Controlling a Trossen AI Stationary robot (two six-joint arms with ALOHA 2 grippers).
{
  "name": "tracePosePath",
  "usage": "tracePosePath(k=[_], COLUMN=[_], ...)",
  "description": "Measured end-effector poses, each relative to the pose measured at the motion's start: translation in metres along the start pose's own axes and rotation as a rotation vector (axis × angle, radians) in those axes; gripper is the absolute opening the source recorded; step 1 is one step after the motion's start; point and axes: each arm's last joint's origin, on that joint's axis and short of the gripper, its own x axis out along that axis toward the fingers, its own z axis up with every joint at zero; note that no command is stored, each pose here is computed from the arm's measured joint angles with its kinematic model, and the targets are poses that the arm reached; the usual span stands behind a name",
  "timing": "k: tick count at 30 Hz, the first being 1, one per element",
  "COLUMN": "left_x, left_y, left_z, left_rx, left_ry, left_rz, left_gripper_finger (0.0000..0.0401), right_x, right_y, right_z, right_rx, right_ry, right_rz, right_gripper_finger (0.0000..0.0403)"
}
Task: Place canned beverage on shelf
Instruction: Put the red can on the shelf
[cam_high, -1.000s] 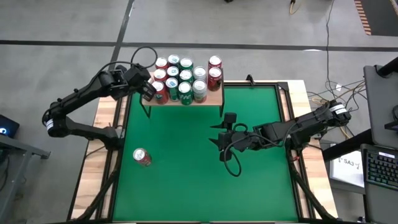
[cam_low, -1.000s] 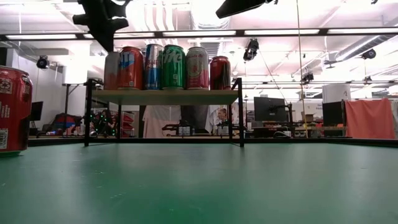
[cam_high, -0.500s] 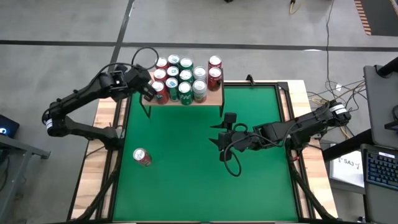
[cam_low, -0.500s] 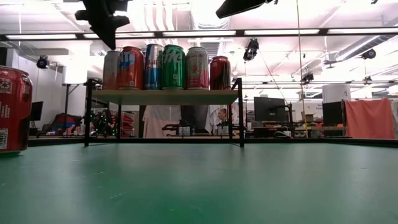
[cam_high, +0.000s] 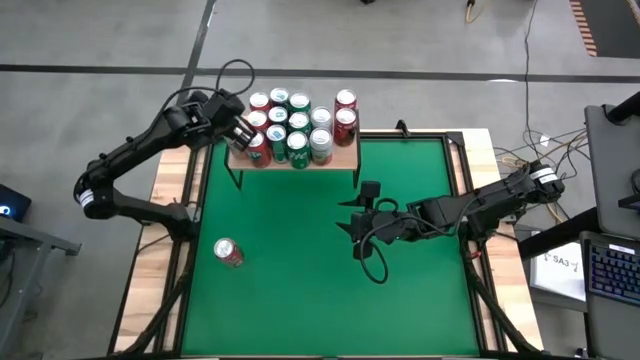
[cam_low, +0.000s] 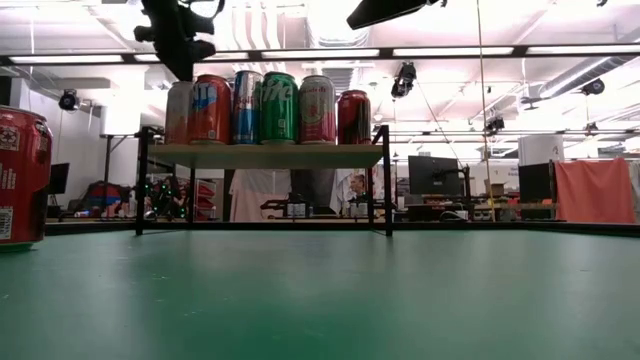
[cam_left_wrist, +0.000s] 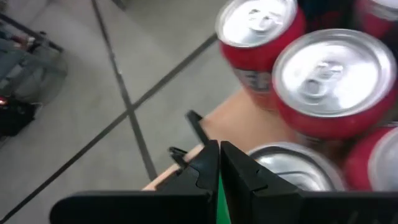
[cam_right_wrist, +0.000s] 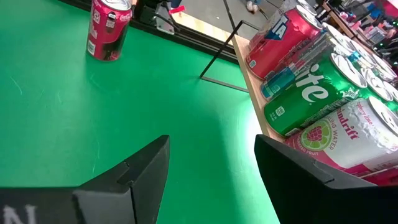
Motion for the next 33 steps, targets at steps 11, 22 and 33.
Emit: tracePosePath(k=[11,22,33], left_x=[0.001,-0.006,-0.011], left_y=[-0.002,0.000,0.003], left_z=[-0.006,-0.009,-0.011], left_rx=[-0.040,-0.057,-0.066], left_ry=[0.064,0.074,0.051], left_rz=[-0.017,-0.059,-0.039], left_gripper_finger=[0.0000,0.0000,0.0000], right_x=[0.000,0.000,0.000], right_y=[0.000,0.000,0.000], right_z=[0.000,0.000,0.000], right_rx=[-0.004,-0.004,0.003], right_ry=[0.000,0.000,0.000], right_rz=[0.000,0.000,0.000], right_gripper_finger=[0.0226,0.0226,0.0226])
